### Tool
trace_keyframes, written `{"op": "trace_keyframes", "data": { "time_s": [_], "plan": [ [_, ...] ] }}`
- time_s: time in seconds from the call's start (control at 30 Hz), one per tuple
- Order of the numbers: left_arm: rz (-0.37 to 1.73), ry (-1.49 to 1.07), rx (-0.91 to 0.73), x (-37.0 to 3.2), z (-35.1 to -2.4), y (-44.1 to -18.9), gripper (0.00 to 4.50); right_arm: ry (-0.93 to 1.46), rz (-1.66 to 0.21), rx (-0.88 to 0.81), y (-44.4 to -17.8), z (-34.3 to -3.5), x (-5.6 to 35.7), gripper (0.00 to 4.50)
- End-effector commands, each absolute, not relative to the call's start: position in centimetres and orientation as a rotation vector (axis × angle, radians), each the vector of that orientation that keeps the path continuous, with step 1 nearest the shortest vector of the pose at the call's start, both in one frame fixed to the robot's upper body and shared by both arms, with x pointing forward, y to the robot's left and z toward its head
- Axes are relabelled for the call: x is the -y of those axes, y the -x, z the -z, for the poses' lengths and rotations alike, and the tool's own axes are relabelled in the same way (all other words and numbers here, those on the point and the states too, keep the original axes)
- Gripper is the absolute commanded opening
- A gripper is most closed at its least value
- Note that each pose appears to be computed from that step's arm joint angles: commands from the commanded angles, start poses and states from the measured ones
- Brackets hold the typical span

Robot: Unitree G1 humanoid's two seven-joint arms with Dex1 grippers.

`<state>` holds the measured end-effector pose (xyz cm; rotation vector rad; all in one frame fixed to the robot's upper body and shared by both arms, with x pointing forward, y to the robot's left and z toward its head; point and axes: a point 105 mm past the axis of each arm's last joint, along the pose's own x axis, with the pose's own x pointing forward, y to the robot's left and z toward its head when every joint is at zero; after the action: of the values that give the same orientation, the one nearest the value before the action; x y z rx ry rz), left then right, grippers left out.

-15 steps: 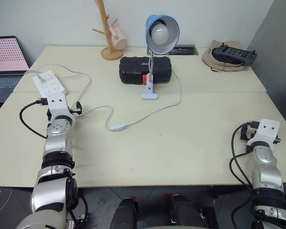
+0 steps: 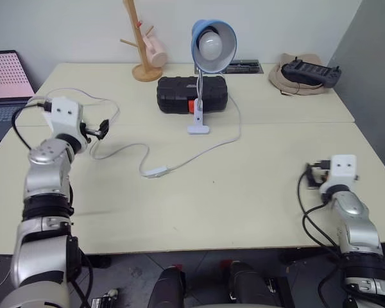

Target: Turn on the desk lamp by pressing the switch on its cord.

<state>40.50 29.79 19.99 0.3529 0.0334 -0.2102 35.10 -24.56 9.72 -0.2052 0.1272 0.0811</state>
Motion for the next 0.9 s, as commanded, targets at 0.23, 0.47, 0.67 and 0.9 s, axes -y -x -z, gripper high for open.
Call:
{"op": "trace_keyframes", "data": {
  "time_s": [0.23, 0.47, 0.67, 0.9],
  "plan": [
    [0.796, -0.478, -0.315, -26.6, -20.3, -35.2, 4.49, 0.186, -0.817, -0.079, -31.1, -16.5, 14.1, 4.50],
    [1.039, -0.636, -0.539, -26.8, -18.7, -32.2, 4.49, 0.149, -1.015, -0.123, -28.1, -15.3, 8.9, 4.50],
    [1.107, -0.756, -0.537, -25.9, -17.4, -34.1, 4.49, 0.155, -1.008, -0.099, -28.3, -15.2, 7.1, 4.50],
    [1.205, -0.754, -0.554, -23.7, -14.6, -35.7, 4.49, 0.156, -0.960, -0.087, -28.4, -15.0, 6.8, 4.50]
  ]
}}
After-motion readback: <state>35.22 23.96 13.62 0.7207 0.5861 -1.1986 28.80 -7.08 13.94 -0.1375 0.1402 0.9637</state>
